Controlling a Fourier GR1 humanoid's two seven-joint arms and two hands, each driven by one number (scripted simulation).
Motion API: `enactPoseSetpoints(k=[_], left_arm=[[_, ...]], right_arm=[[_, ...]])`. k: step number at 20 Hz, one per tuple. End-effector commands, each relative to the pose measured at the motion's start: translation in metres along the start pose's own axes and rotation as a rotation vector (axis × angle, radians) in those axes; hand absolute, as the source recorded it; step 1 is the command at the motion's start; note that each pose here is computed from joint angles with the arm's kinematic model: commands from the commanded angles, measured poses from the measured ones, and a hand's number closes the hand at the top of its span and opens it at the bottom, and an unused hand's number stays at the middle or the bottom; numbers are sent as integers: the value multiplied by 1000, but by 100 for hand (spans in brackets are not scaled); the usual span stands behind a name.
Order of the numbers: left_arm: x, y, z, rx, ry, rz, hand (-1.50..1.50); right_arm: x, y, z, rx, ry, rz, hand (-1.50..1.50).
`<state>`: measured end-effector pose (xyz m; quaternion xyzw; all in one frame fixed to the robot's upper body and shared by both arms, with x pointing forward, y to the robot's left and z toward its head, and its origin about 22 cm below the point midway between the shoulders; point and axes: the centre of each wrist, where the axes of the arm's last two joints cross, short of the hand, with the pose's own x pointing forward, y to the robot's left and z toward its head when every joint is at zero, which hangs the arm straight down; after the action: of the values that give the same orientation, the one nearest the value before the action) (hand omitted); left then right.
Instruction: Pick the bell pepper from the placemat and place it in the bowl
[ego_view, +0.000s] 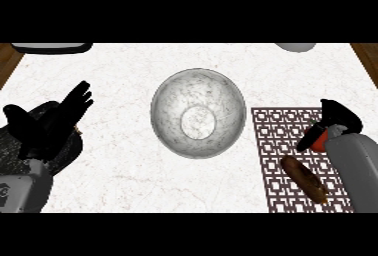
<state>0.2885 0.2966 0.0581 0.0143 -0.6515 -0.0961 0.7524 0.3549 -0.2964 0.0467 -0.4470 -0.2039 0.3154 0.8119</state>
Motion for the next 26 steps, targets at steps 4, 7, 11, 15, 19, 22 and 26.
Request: enactPoseSetpoints(k=[4, 7, 11, 15, 19, 22, 26], left_arm=[[-7, -1, -4, -6, -20, 8, 0], [9, 11, 6, -9, -13, 2, 0], [17, 3, -22, 7, -4, -7, 0], [-3, -18, -3, -6, -10, 16, 0], [-2, 9, -5, 0, -3, -2, 0], [1, 3, -4, -6, -13, 0, 0], [1, 1, -3, -11, -15, 13, 0]], right_arm=[[-18, 39, -33, 8, 9, 14, 150], [-10, 17, -25, -76, -54, 17, 150], [-21, 6, -22, -101, -85, 33, 150], [-7, 17, -25, -115, -96, 21, 150], [-6, -1, -24, -131, -129, 21, 150], [-29, -3, -28, -101, -285, 102, 150], [-8, -6, -4, -10, -775, 302, 150]])
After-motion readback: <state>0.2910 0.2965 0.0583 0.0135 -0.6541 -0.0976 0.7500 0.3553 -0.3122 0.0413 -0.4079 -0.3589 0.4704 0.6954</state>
